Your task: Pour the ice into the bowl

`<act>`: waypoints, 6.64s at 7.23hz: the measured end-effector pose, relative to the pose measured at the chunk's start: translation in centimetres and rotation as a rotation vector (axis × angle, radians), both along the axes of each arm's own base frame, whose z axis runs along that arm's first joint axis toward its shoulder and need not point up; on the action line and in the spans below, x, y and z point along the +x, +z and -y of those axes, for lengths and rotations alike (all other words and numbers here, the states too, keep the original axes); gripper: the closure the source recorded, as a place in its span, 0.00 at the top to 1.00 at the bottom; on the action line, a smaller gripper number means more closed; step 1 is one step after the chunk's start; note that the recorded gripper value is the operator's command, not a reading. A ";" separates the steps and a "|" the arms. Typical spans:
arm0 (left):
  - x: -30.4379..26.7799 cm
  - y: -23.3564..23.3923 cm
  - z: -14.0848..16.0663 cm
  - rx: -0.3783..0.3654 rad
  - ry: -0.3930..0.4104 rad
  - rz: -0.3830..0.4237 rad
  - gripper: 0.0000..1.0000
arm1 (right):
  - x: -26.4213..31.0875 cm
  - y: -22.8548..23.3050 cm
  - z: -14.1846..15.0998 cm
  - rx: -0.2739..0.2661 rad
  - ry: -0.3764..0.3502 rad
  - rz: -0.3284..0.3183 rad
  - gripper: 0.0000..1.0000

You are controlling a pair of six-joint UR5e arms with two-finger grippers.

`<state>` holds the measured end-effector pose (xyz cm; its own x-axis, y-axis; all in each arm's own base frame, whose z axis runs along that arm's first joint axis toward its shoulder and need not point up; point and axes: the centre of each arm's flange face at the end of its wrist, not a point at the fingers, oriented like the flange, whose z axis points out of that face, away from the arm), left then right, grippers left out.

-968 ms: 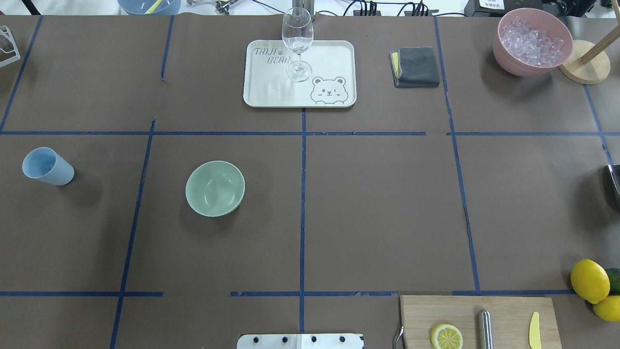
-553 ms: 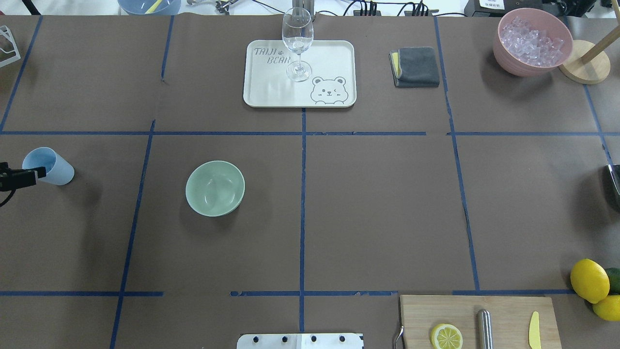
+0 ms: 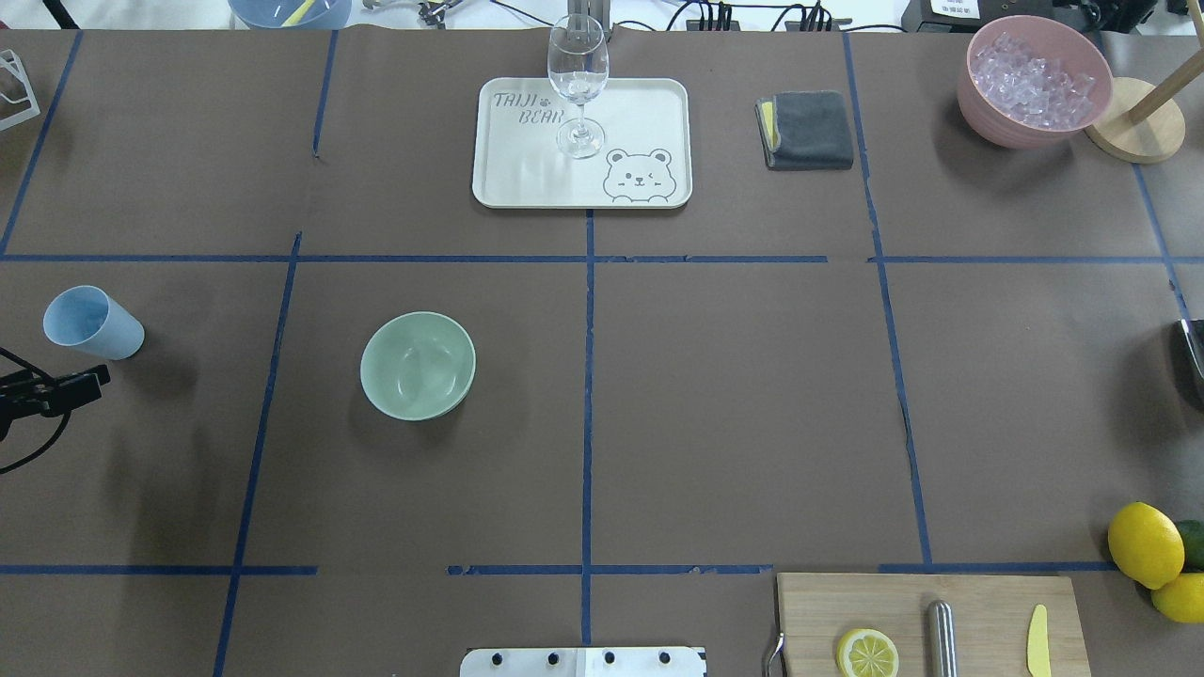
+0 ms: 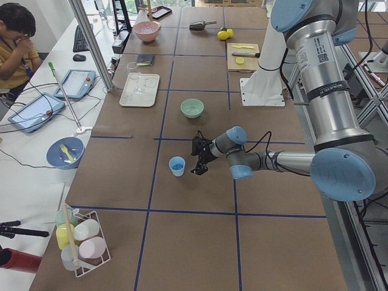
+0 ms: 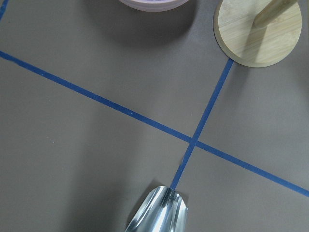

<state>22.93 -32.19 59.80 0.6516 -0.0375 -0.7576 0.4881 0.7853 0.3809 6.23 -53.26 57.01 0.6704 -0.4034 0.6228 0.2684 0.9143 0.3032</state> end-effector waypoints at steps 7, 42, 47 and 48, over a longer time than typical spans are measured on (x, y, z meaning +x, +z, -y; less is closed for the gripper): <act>3.6 1.9 2.7 0.144 0.023 0.105 0.91 | 0.0 0.1 -0.4 -0.003 0.001 0.000 1.00; 13.8 -16.1 8.7 0.942 0.178 0.749 0.00 | 1.4 7.2 -7.1 -0.216 0.160 0.000 1.00; 21.5 -21.8 6.7 1.021 0.245 1.015 0.00 | 1.4 7.3 -7.1 -0.210 0.162 0.000 1.00; 22.1 -22.7 6.2 1.048 0.256 1.106 0.00 | 1.4 7.3 -7.1 -0.210 0.162 -0.001 1.00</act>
